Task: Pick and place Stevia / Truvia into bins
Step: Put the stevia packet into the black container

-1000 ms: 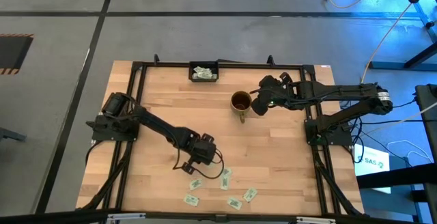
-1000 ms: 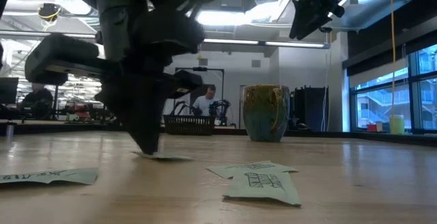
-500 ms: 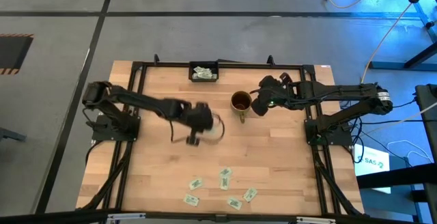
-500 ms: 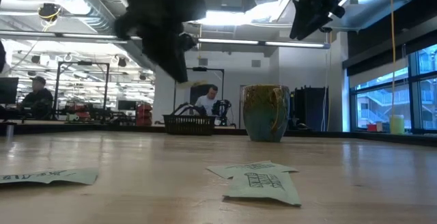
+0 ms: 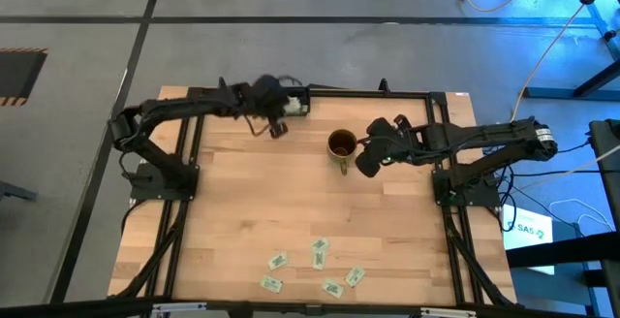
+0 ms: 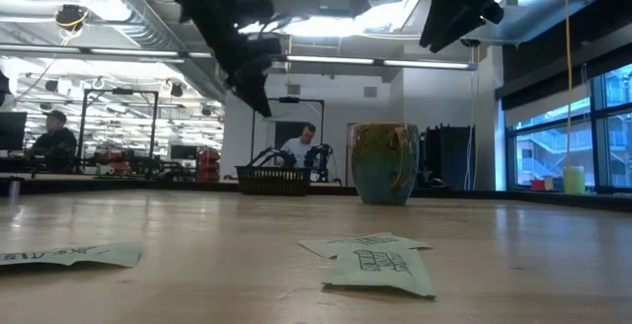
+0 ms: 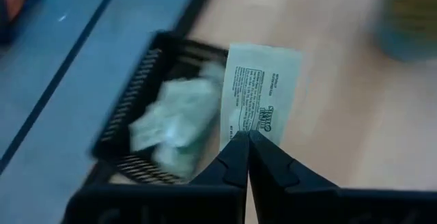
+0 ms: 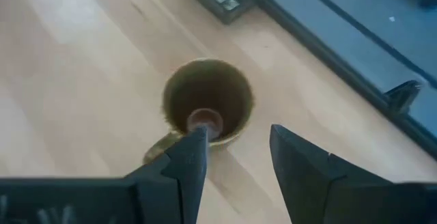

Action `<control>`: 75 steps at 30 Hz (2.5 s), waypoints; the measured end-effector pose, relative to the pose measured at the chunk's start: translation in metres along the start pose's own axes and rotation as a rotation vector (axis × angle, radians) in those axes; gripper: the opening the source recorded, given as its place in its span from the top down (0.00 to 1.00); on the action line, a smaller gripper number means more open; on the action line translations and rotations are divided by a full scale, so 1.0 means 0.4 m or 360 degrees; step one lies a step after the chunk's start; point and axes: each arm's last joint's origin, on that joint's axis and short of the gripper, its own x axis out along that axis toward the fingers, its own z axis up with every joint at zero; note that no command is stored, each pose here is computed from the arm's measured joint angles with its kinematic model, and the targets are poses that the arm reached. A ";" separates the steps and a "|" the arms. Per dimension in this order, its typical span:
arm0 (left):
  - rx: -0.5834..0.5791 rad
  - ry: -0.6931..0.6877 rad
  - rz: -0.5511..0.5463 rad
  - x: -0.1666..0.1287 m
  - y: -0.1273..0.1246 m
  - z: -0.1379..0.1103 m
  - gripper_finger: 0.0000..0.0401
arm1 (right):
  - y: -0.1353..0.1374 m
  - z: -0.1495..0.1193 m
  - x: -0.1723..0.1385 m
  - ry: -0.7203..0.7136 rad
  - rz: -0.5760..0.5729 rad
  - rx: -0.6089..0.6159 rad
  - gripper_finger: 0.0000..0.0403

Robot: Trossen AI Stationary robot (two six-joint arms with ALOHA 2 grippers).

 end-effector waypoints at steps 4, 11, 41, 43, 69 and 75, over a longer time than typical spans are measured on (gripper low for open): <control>-0.0135 -0.0021 0.0042 0.045 0.081 -0.008 0.99 | 0.016 -0.008 -0.011 -0.0001 0.0056 0.0047 0.60; -0.0257 0.0085 0.0004 0.150 0.136 -0.046 0.99 | 0.033 -0.009 -0.020 -0.0043 0.0121 0.0054 0.60; -0.0167 -0.0230 -0.0330 0.056 0.111 0.005 0.84 | 0.035 -0.007 -0.021 -0.0059 0.0131 0.0062 0.60; -0.0004 -0.0354 -0.0521 0.009 0.080 0.023 0.84 | 0.035 -0.006 -0.021 -0.0059 0.0132 0.0061 0.60; 0.0807 -0.0098 -0.1106 -0.240 -0.635 -0.139 0.77 | 0.035 -0.007 -0.020 -0.0070 0.0123 -0.0233 0.60; 0.0783 0.0006 -0.1090 -0.193 -0.758 -0.218 0.78 | 0.035 -0.007 -0.020 -0.0070 0.0122 -0.0244 0.60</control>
